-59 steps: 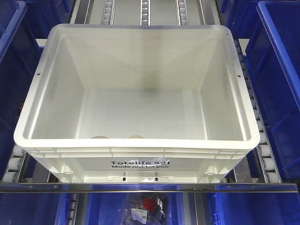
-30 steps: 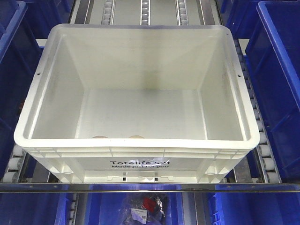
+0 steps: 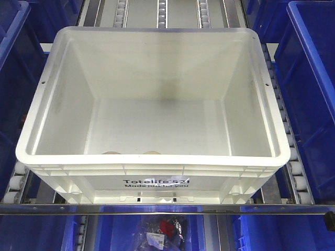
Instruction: Place moving items into box and shelve
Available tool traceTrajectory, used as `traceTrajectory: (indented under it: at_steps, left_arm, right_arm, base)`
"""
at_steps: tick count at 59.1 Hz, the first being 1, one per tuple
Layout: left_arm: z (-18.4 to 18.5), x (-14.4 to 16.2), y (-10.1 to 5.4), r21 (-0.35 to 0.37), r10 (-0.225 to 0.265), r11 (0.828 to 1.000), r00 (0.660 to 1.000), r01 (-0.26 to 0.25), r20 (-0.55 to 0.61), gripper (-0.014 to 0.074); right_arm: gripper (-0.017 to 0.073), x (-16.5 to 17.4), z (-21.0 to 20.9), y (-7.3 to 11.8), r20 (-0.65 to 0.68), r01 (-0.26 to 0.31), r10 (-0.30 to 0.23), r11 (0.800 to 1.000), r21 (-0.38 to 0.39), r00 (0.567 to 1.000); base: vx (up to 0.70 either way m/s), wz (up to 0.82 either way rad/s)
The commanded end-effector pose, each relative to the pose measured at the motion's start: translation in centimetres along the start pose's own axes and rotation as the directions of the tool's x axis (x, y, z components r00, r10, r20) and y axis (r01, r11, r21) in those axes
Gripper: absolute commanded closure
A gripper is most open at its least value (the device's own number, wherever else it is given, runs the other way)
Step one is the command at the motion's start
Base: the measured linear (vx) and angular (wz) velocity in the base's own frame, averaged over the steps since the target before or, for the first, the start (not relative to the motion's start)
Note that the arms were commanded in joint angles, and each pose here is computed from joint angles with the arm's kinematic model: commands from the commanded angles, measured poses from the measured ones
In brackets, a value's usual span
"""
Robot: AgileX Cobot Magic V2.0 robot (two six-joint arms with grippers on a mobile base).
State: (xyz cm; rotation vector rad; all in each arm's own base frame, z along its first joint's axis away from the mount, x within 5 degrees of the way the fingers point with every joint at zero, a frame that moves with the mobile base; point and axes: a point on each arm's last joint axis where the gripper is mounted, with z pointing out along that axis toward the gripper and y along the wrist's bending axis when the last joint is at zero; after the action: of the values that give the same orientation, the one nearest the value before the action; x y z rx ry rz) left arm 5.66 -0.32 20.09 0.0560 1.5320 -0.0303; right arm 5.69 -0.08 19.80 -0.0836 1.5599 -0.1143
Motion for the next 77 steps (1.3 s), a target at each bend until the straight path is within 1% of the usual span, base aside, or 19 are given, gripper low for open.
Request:
traceTrajectory:
  at_steps: [1, 7, 15, 16, 33, 42, 77]
  left_arm:
    - [-0.05, 0.04, 0.04, -0.005, -0.008, 1.0, 0.997, 0.008, 0.074, 0.058]
    - [-0.05, 0.04, 0.04, -0.005, -0.008, 1.0, 0.997, 0.008, 0.074, 0.058]
    - [-0.05, 0.04, 0.04, -0.005, -0.008, 1.0, 0.997, 0.008, 0.074, 0.058]
    - [-0.05, 0.04, 0.04, -0.005, -0.008, 1.0, 0.997, 0.008, 0.074, 0.058]
    - [-0.05, 0.04, 0.04, -0.005, -0.008, 1.0, 0.997, 0.008, 0.074, 0.058]
    - [-0.05, 0.04, 0.04, -0.005, -0.007, 1.0, 0.997, 0.007, 0.074, 0.058]
    - [-0.05, 0.04, 0.04, -0.005, -0.007, 1.0, 0.997, 0.007, 0.074, 0.058]
  right_arm:
    - [0.0575, -0.41, -0.09, -0.22, 0.093, 0.019, -0.022, 0.999, 0.036, 0.995]
    - [0.0575, -0.39, -0.08, -0.22, 0.093, 0.021, -0.025, 0.999, 0.036, 0.995]
    - [0.0575, -0.58, -0.11, -0.26, 0.12, -0.016, 0.011, 0.999, 0.037, 0.993]
    - [0.0575, -0.63, -0.12, -0.25, 0.125, -0.01, 0.005, 0.999, 0.037, 0.992]
    - [0.0575, -0.83, -0.14, -0.11, 0.147, -0.012, 0.009, 1.0, 0.019, 0.989]
    - [0.0575, -0.83, -0.14, 0.12, 0.149, -0.004, 0.007, 1.0, -0.023, 0.989]
    - [0.0575, -0.82, -0.13, 0.11, 0.147, -0.003, 0.006, 1.0, -0.02, 0.989]
  base:
    - [0.0, 0.0]
    - [0.0, 0.0]
    - [0.0, 0.0]
    - [0.0, 0.0]
    - [0.0, 0.0]
    - [0.0, 0.0]
    - [0.0, 0.0]
